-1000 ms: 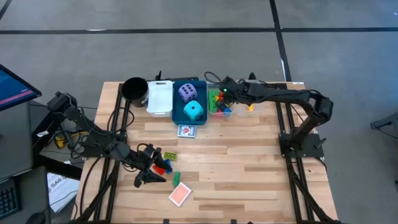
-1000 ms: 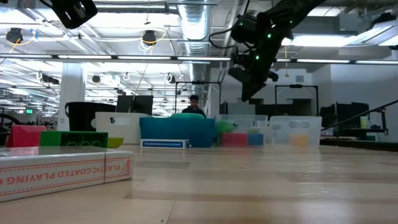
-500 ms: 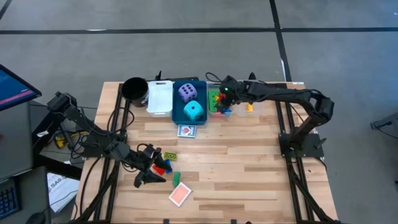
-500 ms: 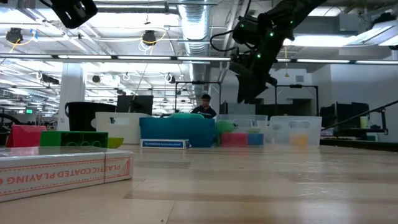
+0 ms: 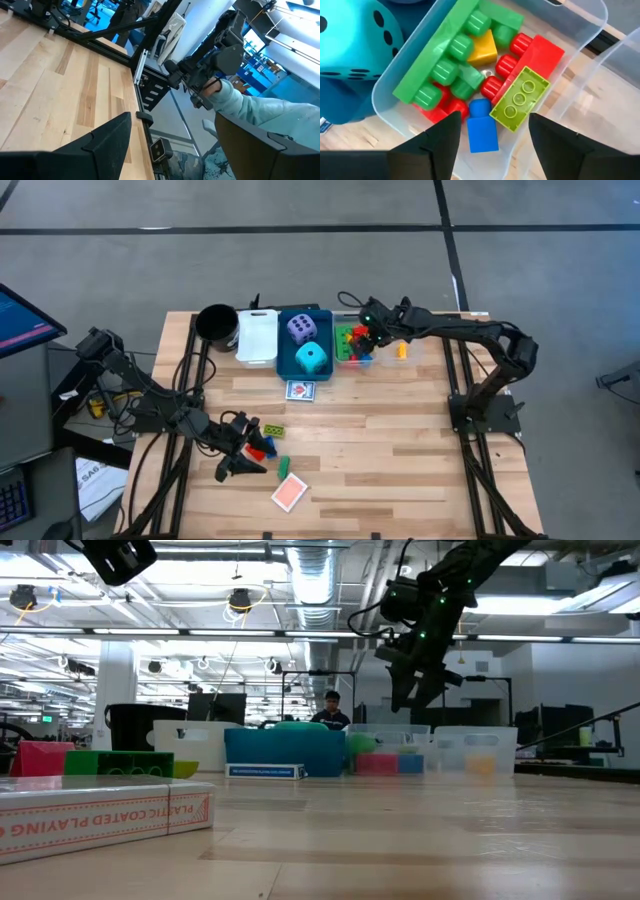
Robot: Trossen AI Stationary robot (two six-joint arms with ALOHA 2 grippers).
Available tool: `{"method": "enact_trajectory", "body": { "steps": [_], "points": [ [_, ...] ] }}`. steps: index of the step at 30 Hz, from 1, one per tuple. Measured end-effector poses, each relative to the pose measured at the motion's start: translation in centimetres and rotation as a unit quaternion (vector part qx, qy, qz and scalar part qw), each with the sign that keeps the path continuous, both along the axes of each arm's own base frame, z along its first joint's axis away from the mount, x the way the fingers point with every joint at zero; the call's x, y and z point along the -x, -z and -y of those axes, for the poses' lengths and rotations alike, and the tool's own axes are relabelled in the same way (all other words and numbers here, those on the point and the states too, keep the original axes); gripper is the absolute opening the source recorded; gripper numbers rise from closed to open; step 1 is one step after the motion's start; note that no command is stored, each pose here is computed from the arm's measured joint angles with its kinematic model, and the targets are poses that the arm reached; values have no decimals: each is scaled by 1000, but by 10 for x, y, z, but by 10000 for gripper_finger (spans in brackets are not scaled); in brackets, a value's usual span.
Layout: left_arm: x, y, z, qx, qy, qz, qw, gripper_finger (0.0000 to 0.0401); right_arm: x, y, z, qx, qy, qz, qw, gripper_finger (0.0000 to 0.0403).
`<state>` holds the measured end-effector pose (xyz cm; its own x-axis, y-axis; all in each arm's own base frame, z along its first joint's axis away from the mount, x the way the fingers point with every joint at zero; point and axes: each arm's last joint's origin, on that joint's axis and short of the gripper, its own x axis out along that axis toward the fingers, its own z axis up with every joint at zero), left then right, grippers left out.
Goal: Pick & Place Toys
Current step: Put the light green 8 stud game piece into the right transparent bin
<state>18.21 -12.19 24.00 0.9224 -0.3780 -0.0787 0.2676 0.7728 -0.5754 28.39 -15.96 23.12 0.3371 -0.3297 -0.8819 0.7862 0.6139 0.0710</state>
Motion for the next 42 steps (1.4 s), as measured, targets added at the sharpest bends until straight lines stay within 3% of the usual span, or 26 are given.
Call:
{"method": "enact_trajectory", "body": {
  "steps": [13,21,29,38,42],
  "points": [
    [0,0,0,4,0,-1,1000,282,-4,0,-7,2,-12,3,1000,188],
    [0,0,0,5,0,-2,1000,282,-2,8,8,29,4,45,999,185],
    [0,0,0,17,-1,-7,1000,282,1,11,12,31,6,37,999,185],
    [0,0,0,18,0,-6,1000,282,-11,52,19,1,4,-13,1000,185],
    [0,0,0,18,0,-7,1000,282,-12,56,21,-1,11,-14,1000,185]
  ]
}}
